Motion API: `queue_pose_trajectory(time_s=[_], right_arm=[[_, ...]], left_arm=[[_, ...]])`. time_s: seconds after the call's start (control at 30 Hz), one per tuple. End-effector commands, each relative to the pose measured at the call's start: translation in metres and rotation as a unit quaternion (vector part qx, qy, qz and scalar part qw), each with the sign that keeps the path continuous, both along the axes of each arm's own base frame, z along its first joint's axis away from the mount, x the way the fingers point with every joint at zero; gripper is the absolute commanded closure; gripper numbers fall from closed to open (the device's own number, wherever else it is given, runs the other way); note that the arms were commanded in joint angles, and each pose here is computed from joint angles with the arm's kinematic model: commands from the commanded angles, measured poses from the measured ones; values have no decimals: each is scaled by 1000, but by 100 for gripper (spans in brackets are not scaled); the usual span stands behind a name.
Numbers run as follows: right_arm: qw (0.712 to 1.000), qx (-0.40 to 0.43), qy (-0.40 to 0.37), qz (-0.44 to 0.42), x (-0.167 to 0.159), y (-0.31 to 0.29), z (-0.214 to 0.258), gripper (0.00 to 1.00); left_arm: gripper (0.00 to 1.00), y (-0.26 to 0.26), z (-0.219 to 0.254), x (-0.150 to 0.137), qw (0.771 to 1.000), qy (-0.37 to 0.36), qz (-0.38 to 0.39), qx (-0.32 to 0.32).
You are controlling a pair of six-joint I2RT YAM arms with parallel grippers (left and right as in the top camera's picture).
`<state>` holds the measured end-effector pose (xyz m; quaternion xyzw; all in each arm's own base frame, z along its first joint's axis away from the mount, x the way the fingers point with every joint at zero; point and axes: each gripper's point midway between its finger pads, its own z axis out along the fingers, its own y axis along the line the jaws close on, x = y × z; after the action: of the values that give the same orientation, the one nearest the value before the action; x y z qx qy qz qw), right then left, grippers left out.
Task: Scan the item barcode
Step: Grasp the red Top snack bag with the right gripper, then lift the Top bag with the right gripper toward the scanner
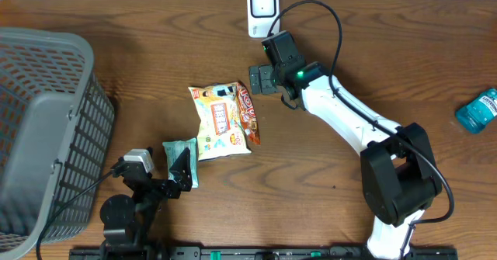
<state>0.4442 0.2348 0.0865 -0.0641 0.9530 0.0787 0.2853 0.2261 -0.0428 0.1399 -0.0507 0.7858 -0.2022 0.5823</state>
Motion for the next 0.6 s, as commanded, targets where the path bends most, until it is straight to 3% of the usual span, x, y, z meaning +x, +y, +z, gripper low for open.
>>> queue_pose_trajectory(time_s=[0.0,0.07,0.23,0.57], right_arm=[[1000,7,11,-1,-7,6,-2,1],[1000,-3,18,6,-12,6,-5,1],[997,-61,45,0,-26,-3,-28,12],[994,-80,59,48,-57,32,-40,11]], left_arm=[[2,-1,-10,-1,1000,15,-2,0],[2,-1,-10,-1,1000,15,-2,0],[2,-1,-10,-1,1000,15,-2,0],[2,-1,-10,-1,1000,15,-2,0]])
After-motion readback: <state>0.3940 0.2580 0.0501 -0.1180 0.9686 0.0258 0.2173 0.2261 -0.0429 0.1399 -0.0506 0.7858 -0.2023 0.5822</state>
